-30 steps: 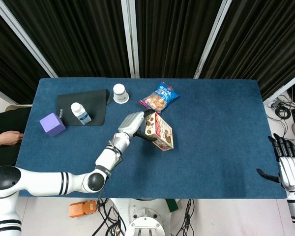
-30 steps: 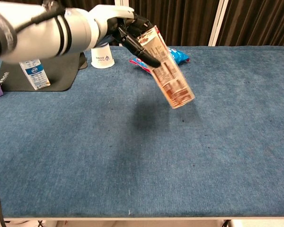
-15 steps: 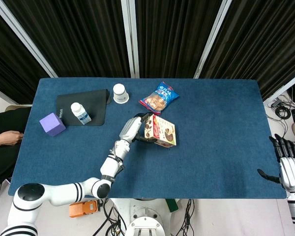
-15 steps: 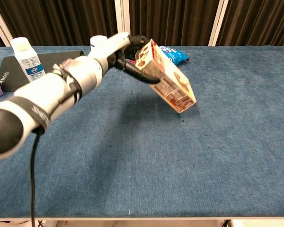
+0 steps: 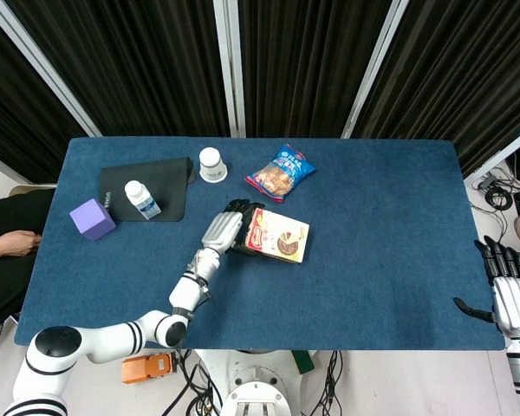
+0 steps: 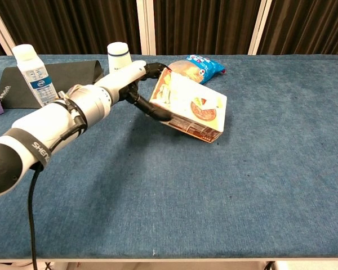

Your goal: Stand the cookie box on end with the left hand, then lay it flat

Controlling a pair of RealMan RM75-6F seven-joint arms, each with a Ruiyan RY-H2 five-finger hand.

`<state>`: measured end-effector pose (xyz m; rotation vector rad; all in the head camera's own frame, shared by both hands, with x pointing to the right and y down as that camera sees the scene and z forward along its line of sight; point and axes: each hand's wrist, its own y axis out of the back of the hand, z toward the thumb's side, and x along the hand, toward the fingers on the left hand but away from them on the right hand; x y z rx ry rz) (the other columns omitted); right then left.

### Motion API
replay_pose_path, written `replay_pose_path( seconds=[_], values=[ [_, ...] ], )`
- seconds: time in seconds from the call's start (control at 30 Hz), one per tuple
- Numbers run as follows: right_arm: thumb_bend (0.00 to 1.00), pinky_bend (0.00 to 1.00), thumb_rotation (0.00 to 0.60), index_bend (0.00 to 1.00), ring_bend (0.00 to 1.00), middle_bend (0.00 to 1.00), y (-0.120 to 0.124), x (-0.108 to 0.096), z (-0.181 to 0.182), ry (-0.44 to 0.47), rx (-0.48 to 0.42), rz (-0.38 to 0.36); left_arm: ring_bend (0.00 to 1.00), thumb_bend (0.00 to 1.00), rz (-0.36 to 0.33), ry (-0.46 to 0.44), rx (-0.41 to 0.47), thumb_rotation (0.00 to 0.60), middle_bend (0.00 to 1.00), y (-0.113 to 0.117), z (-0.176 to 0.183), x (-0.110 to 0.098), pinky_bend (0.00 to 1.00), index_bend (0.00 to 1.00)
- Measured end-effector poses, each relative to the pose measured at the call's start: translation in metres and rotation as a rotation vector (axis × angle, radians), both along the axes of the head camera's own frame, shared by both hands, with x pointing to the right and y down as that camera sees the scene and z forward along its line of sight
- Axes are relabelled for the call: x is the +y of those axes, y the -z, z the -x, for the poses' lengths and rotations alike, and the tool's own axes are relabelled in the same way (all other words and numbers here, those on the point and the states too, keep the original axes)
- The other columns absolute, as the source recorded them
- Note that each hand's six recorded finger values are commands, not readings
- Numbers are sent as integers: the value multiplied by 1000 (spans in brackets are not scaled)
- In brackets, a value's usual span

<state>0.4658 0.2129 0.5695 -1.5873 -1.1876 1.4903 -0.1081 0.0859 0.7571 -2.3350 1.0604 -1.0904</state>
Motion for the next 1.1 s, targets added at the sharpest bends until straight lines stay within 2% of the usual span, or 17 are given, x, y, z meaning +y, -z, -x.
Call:
replay_pose_path(
  seconds=[0.2,0.33,0.53,0.7,0.83,0.93,1.1],
  values=[
    [233,0,600,0,0,0,0,1,-1,-1,-1,1,0,10,32,-4,-55,600,51,-4,7,3,0,3],
    [234,0,600,0,0,0,2,1,0,3,-4,-5,0,1,34,-18,-73,600,7,1,11,4,0,0],
    [234,0,600,0,0,0,3,2,-4,-3,-10,1,0,0,-4,-9,-82,600,5,25,34,-2,0,0],
    [234,0,600,0,0,0,-1,-1,-13,-14,-23,20,1,0,-58,0,-169,600,50,58,84,-4,0,32],
    [234,0,600,0,0,0,-2,-6,-18,-20,-27,18,1,0,-158,47,-283,600,55,87,143,-3,0,41],
    [233,0,600,0,0,0,-4,-9,-18,-20,-32,19,1,0,-256,86,-374,600,55,114,193,8,0,47],
    [234,0,600,0,0,0,-6,-9,-14,-4,-43,19,0,0,-336,150,-476,600,55,149,260,40,0,47]
  ],
)
